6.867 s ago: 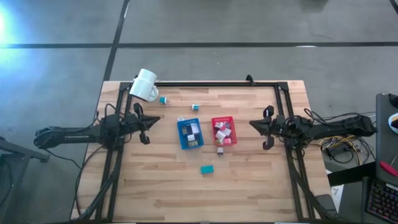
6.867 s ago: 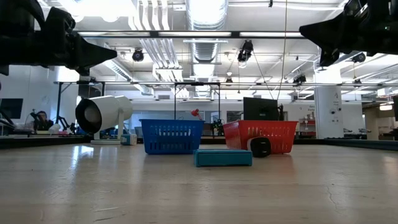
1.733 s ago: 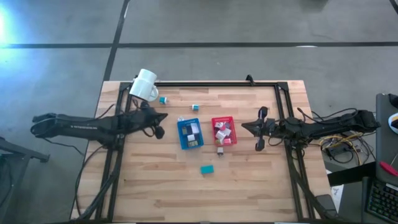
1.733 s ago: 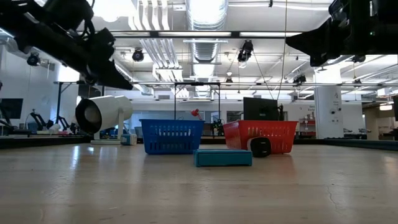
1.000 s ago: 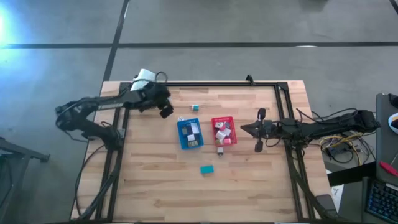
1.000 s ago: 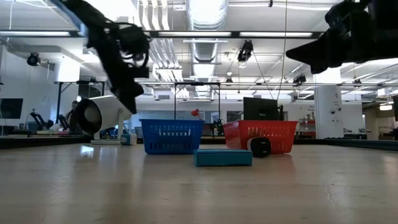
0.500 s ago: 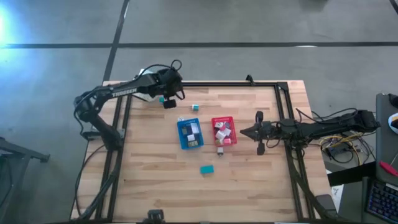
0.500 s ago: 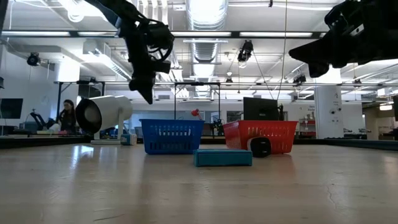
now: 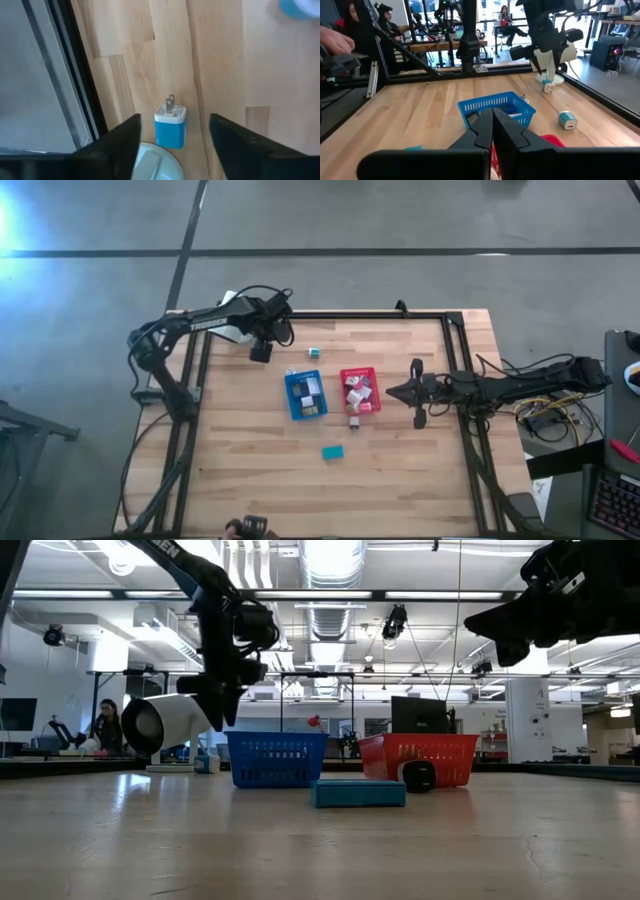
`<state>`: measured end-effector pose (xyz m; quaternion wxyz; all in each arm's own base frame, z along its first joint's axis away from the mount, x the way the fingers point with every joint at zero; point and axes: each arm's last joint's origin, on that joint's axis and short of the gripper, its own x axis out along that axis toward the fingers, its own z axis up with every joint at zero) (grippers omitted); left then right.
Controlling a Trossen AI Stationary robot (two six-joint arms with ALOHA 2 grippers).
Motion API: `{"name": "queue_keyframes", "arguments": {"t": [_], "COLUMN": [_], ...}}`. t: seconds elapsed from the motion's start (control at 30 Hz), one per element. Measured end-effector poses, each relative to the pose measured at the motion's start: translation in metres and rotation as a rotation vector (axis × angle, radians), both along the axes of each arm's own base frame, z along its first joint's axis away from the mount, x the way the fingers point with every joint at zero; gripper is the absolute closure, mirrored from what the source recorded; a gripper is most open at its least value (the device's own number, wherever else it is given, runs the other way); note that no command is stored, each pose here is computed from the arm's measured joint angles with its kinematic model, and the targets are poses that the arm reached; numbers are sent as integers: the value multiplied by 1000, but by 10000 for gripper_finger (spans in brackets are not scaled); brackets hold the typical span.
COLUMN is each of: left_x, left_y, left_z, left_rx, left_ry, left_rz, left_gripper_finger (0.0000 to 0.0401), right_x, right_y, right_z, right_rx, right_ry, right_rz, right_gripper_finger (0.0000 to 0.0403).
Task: Pick & Place Office items
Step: Put the top light blue charger adapter into the red bin
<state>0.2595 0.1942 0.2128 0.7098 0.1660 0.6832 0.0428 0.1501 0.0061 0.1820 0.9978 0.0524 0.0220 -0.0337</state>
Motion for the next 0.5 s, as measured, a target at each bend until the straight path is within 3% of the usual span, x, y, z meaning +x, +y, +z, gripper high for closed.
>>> {"name": "queue_keyframes", "arguments": {"t": [0.2,0.5], "left_x": [-4,-8], "left_y": [9,27], "left_z": [-15,-48], "left_rx": [-29,-92], "left_ry": [51,139], "left_rz": [16,73], "left_gripper_finger": [96,94], "right_x": [0,0], "right_y": [0,0], "right_z": [-1,-1], "right_rx": [-1,-8], "right_ry": [8,9], "right_rz": [0,0], "right_gripper_finger": [394,394]}}
